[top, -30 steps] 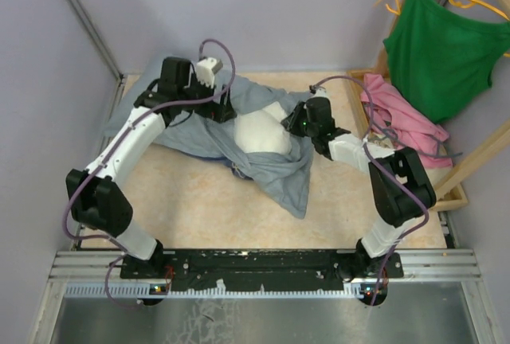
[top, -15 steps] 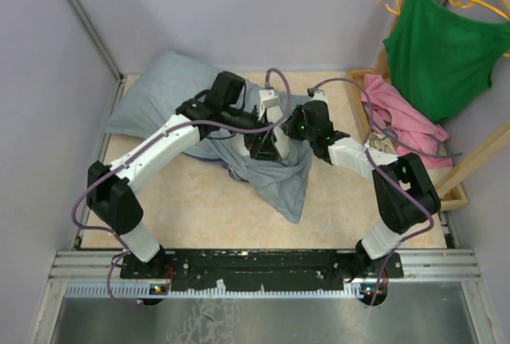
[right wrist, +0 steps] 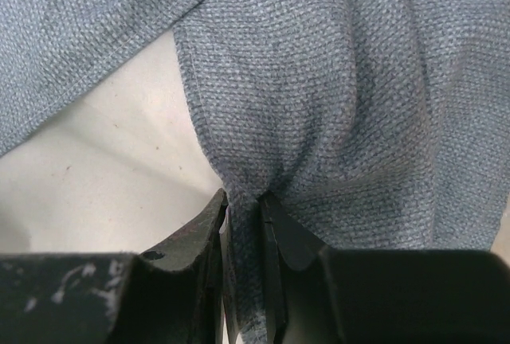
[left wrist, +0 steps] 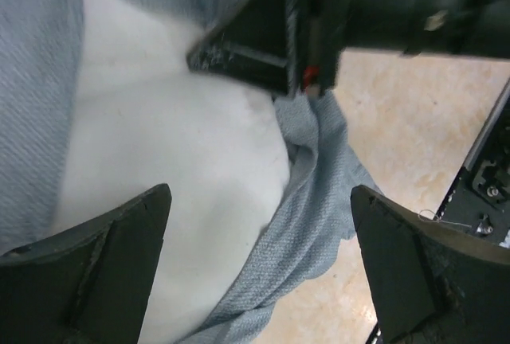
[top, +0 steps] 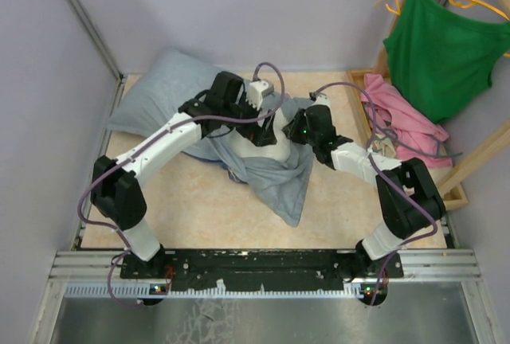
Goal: Remove the pillowcase from the pillow
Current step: Remove the pillow from the pillowcase.
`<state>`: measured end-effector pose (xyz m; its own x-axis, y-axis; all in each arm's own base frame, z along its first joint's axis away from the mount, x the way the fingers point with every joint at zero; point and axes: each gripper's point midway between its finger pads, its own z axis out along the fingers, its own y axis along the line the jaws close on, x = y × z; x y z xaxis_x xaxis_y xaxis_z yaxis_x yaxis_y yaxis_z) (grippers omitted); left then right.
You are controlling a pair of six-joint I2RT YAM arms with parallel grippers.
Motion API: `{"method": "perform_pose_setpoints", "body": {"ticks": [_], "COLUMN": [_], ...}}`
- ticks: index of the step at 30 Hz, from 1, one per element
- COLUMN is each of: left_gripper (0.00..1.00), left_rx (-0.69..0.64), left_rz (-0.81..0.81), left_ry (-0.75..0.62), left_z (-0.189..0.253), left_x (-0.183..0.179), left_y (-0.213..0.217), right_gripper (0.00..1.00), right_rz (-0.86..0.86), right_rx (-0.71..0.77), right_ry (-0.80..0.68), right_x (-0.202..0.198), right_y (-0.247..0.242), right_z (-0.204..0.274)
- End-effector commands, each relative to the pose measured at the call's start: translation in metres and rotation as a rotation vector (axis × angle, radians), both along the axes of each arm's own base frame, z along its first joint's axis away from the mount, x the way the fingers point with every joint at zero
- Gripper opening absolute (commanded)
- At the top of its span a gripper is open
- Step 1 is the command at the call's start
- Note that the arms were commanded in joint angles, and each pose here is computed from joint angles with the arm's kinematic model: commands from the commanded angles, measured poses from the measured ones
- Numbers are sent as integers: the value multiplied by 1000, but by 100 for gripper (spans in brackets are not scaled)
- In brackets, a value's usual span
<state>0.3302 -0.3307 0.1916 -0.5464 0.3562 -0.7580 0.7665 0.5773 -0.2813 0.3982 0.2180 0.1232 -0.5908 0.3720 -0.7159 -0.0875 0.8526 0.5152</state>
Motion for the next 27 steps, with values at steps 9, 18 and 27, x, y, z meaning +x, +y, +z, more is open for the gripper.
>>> {"method": "perform_pose_setpoints", "body": {"ticks": [9,18,27], "left_gripper": [100,100,100], "left_rx": [-56,18,240], "left_rz": [-223,304,389], "left_ry": [-64,-132,-156], "left_z": [60,-5,-93], "left_x": [-30,48,62], "left_y": [0,12,3], "right_gripper": [20,21,23], "right_rz": [9,15,-6], "right_rx": [-104,-93,-98], "right_ry": [117,117,112], "right_x": [-30,-36,-46], "right_y": [-20,-21,-30], "right_z": [-33,-35,-32]}}
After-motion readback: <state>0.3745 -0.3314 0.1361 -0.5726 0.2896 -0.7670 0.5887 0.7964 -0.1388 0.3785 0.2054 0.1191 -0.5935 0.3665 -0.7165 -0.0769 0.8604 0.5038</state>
